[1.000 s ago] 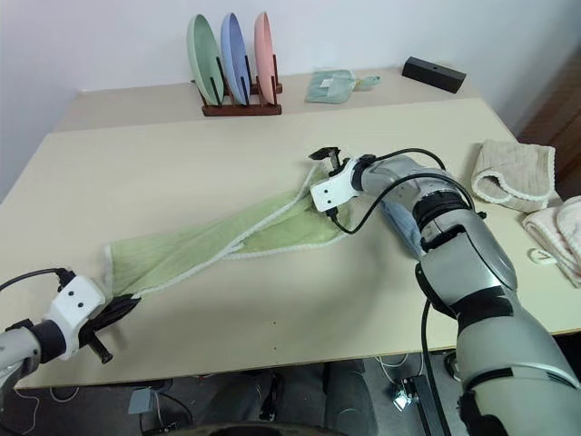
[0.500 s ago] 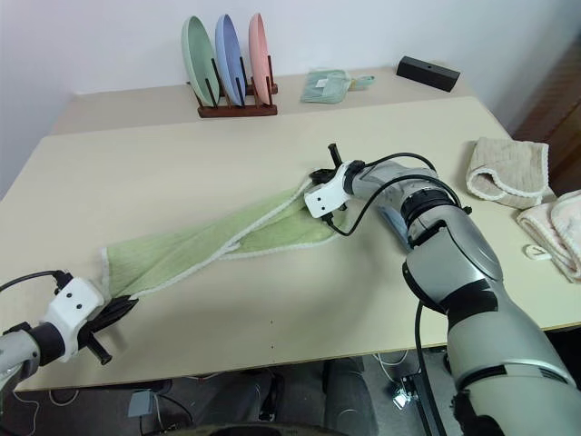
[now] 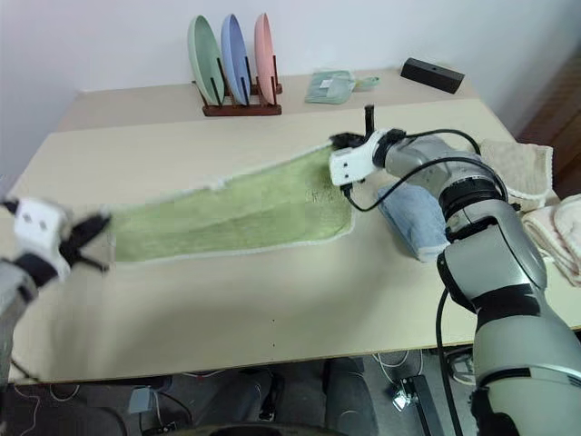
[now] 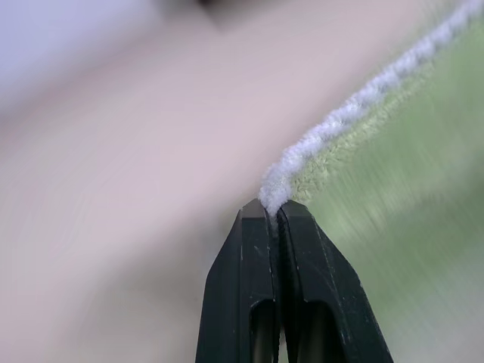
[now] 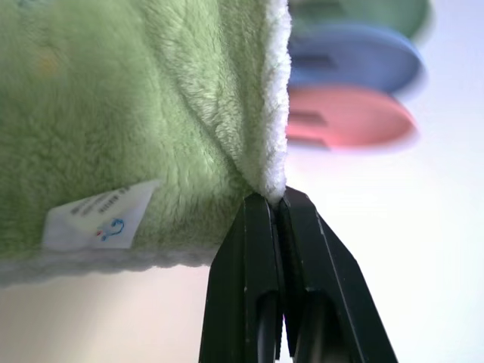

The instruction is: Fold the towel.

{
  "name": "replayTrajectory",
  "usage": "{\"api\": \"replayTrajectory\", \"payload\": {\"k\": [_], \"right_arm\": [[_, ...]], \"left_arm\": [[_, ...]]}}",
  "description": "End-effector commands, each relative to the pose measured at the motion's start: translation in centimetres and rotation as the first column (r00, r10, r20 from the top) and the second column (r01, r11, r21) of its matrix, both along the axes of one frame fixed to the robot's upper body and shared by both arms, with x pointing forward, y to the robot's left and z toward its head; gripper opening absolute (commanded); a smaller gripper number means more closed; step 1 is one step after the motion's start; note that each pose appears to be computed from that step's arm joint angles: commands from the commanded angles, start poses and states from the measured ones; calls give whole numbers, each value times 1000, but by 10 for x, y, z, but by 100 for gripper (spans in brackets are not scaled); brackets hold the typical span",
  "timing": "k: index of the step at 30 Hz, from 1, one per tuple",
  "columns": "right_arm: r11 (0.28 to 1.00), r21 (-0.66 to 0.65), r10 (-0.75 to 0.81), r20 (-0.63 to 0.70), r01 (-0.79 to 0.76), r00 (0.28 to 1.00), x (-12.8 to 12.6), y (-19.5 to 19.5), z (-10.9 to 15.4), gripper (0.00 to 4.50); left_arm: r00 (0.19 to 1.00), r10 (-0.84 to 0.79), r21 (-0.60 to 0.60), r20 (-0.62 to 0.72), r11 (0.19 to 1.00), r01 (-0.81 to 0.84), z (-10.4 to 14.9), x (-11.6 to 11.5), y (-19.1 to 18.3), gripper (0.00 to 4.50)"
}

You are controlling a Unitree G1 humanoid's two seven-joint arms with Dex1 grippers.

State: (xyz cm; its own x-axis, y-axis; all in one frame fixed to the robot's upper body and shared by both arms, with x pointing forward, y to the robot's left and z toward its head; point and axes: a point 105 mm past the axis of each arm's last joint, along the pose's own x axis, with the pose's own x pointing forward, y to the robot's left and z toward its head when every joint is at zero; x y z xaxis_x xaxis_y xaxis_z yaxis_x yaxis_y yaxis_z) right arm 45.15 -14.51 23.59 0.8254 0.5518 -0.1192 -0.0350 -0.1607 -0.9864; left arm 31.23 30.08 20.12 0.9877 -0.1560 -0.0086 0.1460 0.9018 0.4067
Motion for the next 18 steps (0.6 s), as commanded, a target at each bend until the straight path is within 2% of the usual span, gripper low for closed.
{"api": "replayTrajectory", "payload": {"k": [1, 2, 5, 6, 8, 10, 12, 15, 17, 18], "right_arm": [[992, 118, -79, 216, 55, 973, 5, -2, 81, 5], [989, 134, -90, 238, 60, 967, 5, -2, 90, 5], [982, 186, -101, 323, 41, 941, 0, -2, 125, 5], [980, 197, -98, 334, 33, 937, -2, -2, 131, 5], [978, 208, -63, 322, -5, 944, -7, 0, 133, 5], [975, 217, -2, 263, -57, 965, -13, 2, 124, 5], [970, 216, 75, 167, -110, 983, -20, 4, 104, 5], [963, 205, 182, -23, -173, 983, -35, 5, 59, 5], [961, 203, 215, -116, -188, 970, -45, 5, 37, 5], [961, 196, 235, -198, -197, 952, -55, 4, 17, 5]], "left_arm": [[980, 84, 37, 181, 995, -92, 58, 31, 14, 0], [971, 99, 33, 216, 994, -108, 70, 36, 16, 0], [909, 150, 16, 389, 985, -170, 131, 47, 26, 0], [896, 155, 13, 417, 984, -176, 141, 48, 28, 0], [903, 121, 38, 411, 988, -150, 144, 46, 28, 0], [931, 51, 75, 362, 994, -83, 133, 40, 23, 0], [958, -13, 103, 286, 995, -17, 109, 29, 18, 0], [989, -65, 99, 133, 994, 52, 64, 5, 16, 0], [995, -85, 92, 59, 993, 79, 44, -9, 14, 0], [995, -102, 97, -4, 990, 102, 27, -20, 13, 0]]}}
